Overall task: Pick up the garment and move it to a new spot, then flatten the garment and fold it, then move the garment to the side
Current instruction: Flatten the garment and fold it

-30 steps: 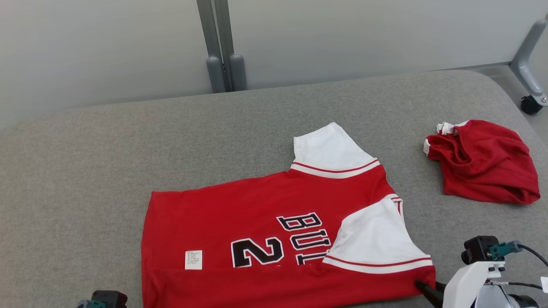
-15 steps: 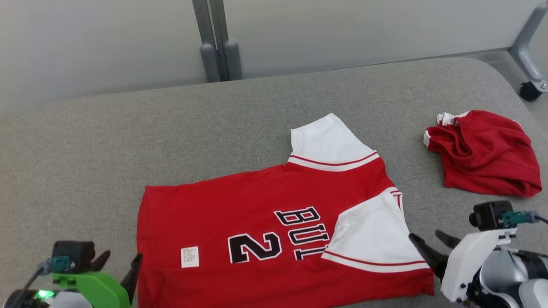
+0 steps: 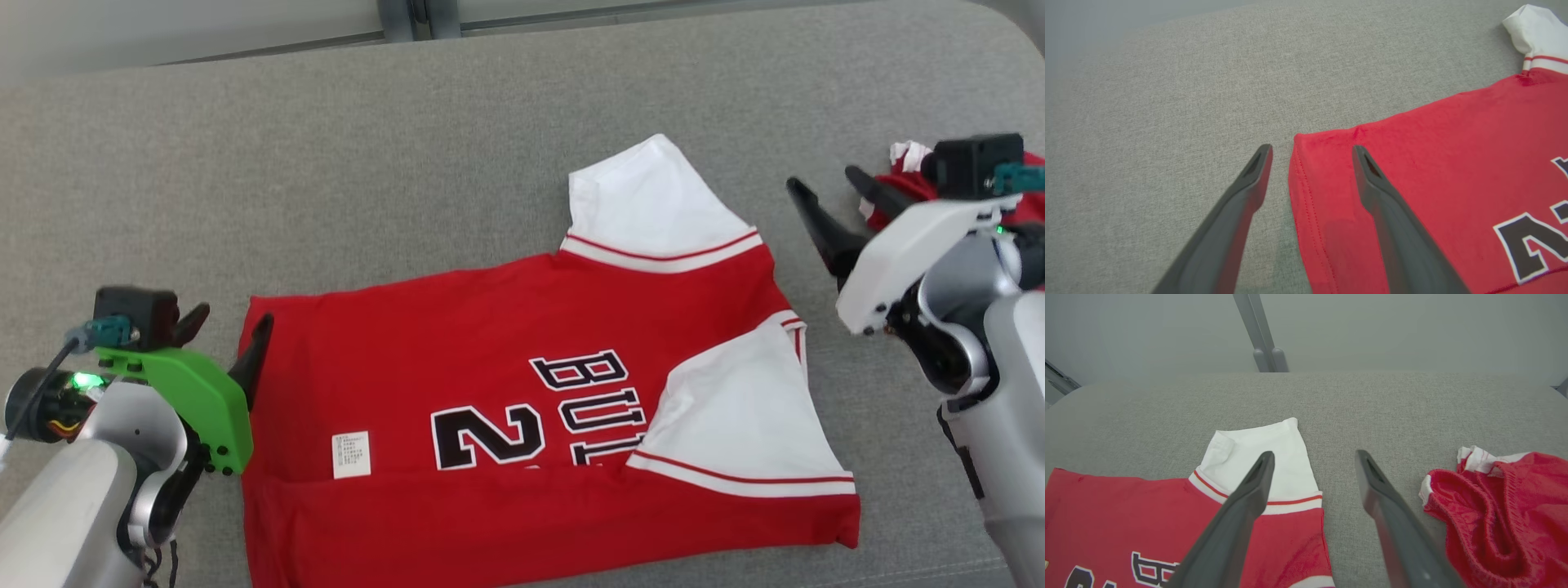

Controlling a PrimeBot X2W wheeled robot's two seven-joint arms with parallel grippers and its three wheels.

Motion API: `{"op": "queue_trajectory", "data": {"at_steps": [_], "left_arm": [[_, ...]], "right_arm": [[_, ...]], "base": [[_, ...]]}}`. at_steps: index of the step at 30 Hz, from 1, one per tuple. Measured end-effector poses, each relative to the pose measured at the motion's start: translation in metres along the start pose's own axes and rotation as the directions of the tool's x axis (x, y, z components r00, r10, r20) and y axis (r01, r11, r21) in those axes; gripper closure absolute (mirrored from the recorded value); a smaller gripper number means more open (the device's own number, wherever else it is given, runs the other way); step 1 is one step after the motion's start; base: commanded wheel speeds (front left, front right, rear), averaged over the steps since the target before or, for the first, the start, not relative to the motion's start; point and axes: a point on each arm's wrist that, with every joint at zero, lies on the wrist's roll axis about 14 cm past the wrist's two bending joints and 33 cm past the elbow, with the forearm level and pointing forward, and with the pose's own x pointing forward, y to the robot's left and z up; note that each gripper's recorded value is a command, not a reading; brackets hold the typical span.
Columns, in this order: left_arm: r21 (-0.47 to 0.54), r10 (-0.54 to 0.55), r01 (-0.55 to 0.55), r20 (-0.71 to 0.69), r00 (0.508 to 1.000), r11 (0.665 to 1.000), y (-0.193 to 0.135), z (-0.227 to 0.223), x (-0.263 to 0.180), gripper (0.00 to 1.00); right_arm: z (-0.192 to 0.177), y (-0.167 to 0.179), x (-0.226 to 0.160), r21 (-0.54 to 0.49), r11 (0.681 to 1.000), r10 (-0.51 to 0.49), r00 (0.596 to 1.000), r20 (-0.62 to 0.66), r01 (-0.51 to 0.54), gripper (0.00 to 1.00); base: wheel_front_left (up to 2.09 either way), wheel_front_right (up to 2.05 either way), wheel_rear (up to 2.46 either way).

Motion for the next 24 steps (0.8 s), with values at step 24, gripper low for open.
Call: {"op": "queue_trajectory", "data": {"at_steps": [24], "left_arm": [[-0.005,-0.007,0.007,-0.143,0.99,1.0,0.027,-0.038,0.054,0.0]], "right_arm": [[-0.07,0.029,0.151,-0.02,0.987,0.144,0.943,-0.299,-0.157,0.0]], "base": [[0.0,0.0,0.0]]}}
